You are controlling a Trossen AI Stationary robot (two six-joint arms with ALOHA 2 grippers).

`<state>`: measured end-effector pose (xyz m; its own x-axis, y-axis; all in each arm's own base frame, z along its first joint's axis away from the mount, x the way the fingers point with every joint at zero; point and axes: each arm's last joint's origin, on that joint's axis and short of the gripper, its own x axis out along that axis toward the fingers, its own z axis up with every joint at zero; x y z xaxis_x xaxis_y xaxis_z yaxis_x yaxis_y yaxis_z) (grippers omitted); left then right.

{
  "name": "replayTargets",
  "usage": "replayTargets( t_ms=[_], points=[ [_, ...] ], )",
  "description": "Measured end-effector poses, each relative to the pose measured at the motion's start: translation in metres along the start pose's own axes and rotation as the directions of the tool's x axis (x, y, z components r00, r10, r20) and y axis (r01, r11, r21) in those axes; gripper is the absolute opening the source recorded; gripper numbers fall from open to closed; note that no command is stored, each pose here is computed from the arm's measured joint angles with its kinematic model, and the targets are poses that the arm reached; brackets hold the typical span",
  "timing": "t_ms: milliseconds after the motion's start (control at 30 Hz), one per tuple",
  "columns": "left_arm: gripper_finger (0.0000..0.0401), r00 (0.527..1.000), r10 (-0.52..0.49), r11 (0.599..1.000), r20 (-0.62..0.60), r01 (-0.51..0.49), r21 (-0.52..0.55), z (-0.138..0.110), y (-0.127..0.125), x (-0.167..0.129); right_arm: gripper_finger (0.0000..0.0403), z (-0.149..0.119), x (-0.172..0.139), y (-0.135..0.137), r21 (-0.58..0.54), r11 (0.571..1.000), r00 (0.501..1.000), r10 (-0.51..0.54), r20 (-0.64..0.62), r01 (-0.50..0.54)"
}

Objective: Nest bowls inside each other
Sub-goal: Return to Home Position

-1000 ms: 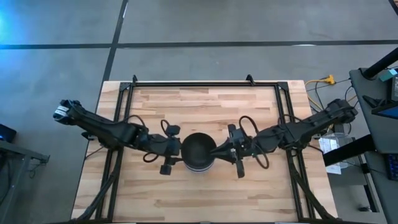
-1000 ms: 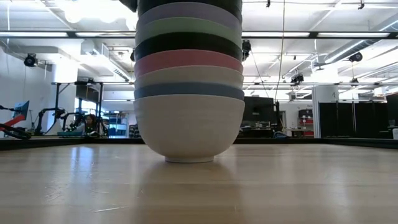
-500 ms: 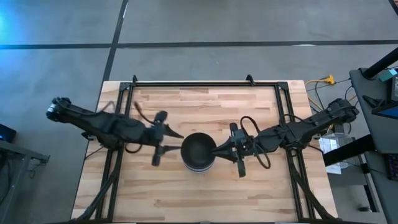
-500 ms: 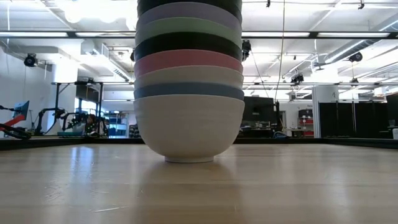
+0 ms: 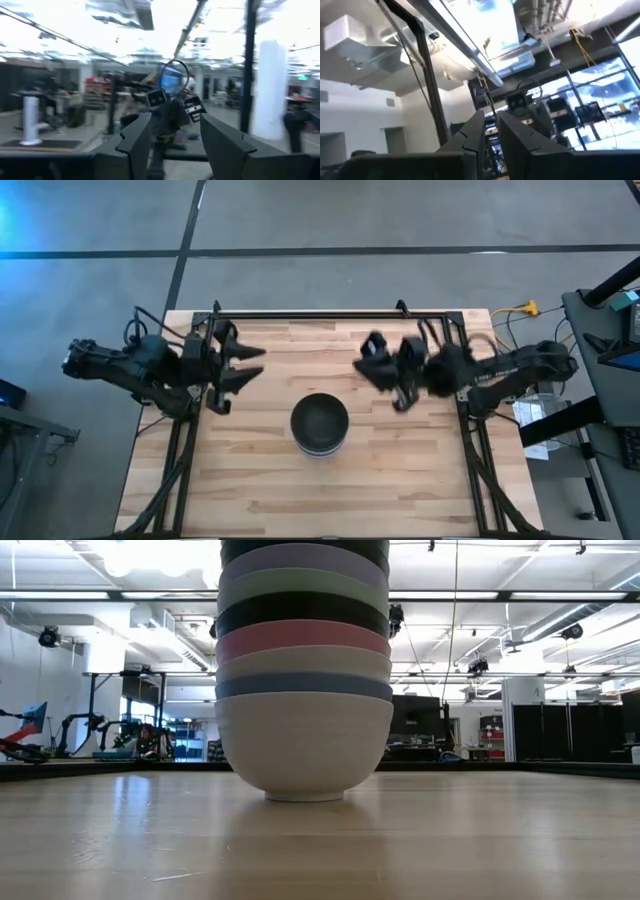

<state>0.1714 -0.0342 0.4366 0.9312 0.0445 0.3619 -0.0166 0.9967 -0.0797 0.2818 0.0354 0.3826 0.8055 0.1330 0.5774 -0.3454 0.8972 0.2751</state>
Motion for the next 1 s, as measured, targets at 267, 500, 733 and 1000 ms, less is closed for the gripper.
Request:
replayTargets(
  t_ms=[267,500,733,1000],
  points=[
    [0.0154,0.990,0.093,0.995,0.108,-0.097,0.023,0.040,0.027,-0.051,0.0047,0.104,-0.046,-0.015,-0.206,0.979,0.984,0.035,0.172,0.002],
    [0.0130,0.990,0.127,0.988,0.056,-0.122,-0.097,0.035,0.038,-0.111,0.0015,0.138,-0.115,0.015,-0.290,0.931,0.975,-0.212,0.070,0.223],
    [0.0010,0.991,0.129,0.987,-0.029,-0.131,-0.097,-0.017,0.043,-0.132,0.0009,0.114,-0.159,0.019,-0.175,0.961,0.977,-0.210,0.045,0.215],
    [0.0001,0.975,0.221,0.963,0.027,-0.214,-0.163,-0.054,0.053,-0.173,0.0008,0.058,-0.210,-0.001,0.011,0.939,0.938,-0.345,0.031,0.345]
  ],
)
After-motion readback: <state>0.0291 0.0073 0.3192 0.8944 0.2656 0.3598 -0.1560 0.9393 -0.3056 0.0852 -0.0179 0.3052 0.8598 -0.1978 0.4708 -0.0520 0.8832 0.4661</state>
